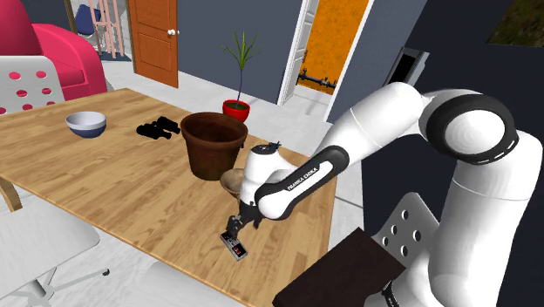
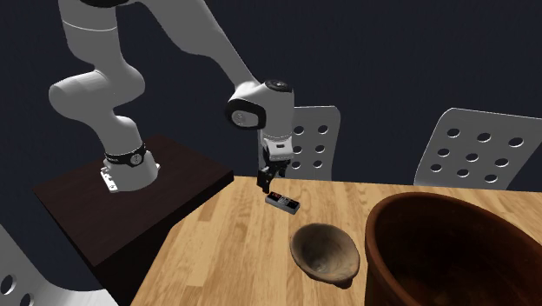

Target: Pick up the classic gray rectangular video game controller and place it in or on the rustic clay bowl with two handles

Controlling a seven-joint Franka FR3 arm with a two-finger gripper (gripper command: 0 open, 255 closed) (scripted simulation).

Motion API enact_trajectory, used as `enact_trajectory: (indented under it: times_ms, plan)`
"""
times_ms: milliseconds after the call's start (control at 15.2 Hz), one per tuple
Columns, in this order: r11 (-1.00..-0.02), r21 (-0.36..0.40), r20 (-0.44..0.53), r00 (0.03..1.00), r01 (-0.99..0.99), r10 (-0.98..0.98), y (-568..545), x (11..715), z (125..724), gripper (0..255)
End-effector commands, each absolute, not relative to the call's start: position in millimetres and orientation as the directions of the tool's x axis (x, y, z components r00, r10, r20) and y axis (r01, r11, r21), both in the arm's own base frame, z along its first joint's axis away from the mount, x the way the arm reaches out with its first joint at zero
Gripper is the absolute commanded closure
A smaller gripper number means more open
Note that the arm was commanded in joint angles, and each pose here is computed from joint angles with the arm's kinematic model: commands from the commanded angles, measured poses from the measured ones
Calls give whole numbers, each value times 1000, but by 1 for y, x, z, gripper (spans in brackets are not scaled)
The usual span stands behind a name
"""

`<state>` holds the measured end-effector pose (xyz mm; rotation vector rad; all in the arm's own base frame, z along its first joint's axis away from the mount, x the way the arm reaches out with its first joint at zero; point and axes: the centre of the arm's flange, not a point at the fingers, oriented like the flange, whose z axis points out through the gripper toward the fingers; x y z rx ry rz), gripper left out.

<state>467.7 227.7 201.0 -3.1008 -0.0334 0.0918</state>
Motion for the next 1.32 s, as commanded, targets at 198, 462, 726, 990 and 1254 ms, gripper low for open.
enact_trajectory:
  times_ms: [198,462,726,990,1254]
  plan:
    - [-999,-38,-48,998,34,36,246,487,163,0]
    - [-999,-38,-48,998,34,36,247,486,142,0]
    - [-999,-38,-48,998,34,36,247,485,129,0]
    - [-999,-38,-48,998,34,36,247,485,129,0]
    - [-999,-38,-48,998,34,36,247,485,129,255]
